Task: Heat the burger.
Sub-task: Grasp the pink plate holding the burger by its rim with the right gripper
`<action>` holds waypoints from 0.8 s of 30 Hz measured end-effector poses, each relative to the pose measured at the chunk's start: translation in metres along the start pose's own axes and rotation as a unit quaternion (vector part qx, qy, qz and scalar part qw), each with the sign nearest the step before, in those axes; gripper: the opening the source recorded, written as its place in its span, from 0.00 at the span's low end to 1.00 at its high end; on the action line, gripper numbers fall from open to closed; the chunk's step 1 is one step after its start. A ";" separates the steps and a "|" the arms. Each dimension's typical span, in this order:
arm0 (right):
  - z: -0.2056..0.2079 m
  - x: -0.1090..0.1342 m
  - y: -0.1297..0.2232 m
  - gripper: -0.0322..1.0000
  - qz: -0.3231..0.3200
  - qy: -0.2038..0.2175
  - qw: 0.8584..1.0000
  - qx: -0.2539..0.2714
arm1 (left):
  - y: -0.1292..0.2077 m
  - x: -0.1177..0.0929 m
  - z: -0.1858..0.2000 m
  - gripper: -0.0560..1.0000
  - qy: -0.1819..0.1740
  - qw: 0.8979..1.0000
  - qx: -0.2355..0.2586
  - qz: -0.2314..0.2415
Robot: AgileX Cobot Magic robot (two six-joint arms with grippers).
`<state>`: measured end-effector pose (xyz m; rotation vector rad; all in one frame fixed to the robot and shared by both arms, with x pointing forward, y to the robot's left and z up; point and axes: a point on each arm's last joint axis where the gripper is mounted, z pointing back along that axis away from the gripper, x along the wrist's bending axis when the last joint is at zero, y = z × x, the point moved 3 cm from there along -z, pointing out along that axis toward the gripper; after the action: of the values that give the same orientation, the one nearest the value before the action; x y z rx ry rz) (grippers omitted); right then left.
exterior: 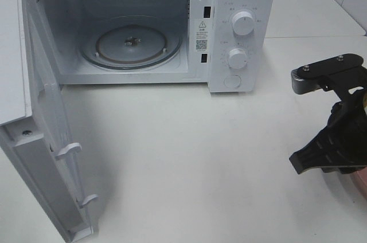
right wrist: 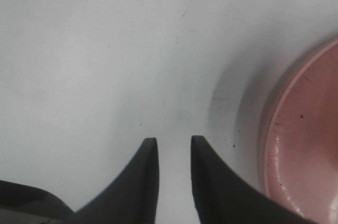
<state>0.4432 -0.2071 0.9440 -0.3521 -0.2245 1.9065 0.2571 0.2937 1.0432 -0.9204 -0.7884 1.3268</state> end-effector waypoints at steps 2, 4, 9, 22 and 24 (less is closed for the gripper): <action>0.003 -0.001 -0.003 0.27 0.002 0.005 1.000 0.000 | 0.000 0.000 0.000 0.97 0.000 1.000 0.000 0.000; 0.004 -0.002 -0.005 0.30 0.002 0.006 1.000 -0.001 | 0.000 0.000 0.000 0.97 0.000 1.000 0.000 0.000; 0.012 -0.004 -0.015 0.40 0.014 0.014 1.000 -0.014 | 0.000 0.000 0.000 0.97 0.000 1.000 0.000 0.000; 0.013 -0.004 -0.016 0.91 0.032 0.016 0.999 -0.014 | 0.000 0.000 0.000 0.97 0.000 1.000 0.000 0.000; 0.013 -0.004 -0.016 0.91 0.032 0.016 0.999 -0.014 | 0.000 0.000 0.000 0.97 0.000 1.000 0.000 0.000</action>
<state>0.4542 -0.2056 0.9615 -0.4129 -0.2219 1.9609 0.2571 0.2937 1.0432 -0.9204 -0.7884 1.3268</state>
